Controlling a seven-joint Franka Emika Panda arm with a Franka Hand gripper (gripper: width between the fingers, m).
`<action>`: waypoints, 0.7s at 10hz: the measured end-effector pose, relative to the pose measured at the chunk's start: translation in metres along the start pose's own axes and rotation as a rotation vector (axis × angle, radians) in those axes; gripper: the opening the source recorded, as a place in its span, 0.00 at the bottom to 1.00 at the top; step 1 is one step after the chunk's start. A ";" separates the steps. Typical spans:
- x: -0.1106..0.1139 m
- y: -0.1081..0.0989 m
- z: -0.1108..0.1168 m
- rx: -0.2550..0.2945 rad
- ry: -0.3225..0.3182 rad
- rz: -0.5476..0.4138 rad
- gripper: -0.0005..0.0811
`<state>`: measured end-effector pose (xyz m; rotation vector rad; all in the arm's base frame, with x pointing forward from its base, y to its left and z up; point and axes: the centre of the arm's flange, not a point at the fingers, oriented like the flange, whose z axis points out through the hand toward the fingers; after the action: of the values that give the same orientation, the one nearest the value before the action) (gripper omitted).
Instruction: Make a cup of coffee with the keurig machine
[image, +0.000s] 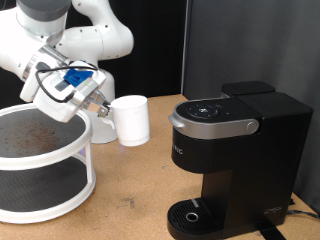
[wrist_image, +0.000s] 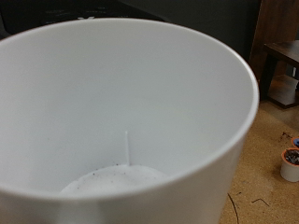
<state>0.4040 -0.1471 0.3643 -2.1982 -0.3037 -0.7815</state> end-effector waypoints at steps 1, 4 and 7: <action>-0.002 0.001 -0.002 -0.005 -0.006 0.006 0.10; -0.011 0.007 -0.009 -0.023 -0.033 0.012 0.10; -0.018 0.011 -0.014 -0.033 -0.048 0.015 0.10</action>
<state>0.3883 -0.1639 0.3536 -2.2506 -0.3003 -0.7310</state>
